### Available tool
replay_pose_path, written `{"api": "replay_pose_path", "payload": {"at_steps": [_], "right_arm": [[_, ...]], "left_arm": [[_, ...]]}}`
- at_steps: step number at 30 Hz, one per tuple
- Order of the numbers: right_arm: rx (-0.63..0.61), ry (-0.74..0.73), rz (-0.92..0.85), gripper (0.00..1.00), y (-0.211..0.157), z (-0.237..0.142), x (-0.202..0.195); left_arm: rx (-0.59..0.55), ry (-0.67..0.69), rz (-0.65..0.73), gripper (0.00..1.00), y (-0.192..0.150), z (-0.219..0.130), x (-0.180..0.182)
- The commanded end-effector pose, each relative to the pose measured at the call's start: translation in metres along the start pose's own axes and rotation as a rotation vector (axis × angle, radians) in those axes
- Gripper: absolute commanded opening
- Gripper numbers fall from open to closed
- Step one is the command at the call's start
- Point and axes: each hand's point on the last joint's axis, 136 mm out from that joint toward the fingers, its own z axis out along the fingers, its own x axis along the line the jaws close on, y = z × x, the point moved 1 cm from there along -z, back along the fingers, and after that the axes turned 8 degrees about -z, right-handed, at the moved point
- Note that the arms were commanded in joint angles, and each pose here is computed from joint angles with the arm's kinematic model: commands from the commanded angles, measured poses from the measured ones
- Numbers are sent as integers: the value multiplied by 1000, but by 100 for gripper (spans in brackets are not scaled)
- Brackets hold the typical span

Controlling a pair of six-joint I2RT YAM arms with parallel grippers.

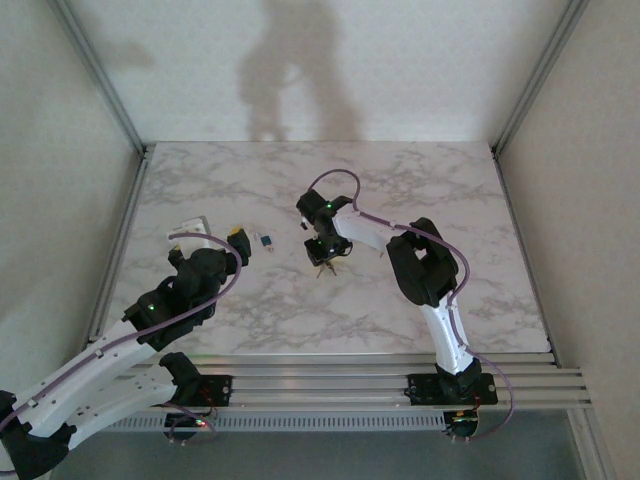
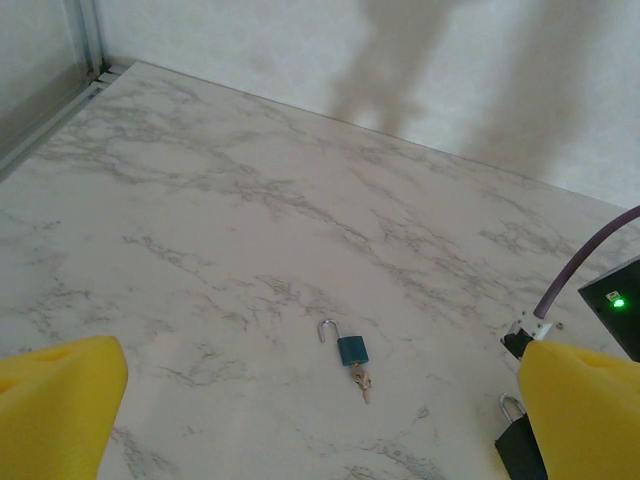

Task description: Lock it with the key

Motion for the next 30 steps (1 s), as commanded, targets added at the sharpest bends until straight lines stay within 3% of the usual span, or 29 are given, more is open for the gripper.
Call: {"api": "replay_pose_path", "payload": {"at_steps": [1,5,7,15,19,23,28,30], "right_arm": [[45,34,1,28,-7,16,7],[44,52,8,7,-8,17,10],[44,61,8,1,-8,17,11],[47,76,14,1,-11,19,13],[5,88,17,10,-8,8,16],[-56,120,21,39,1,-15,20],[-134,141,28,62,10,-47,24],[-156,139,33,79,11,-57,24]], "left_arm": [[-26,28,-14,100,11,-3,5],[-26,29,-13,99,11,-3,5],[-26,28,-14,100,11,-3,4],[-25,29,-13,99,11,-2,5],[-24,28,-14,99,11,-2,4],[-26,32,-15,99,11,-2,5],[-26,35,-13,100,13,-1,5],[-24,39,-6,100,15,-2,5]]}}
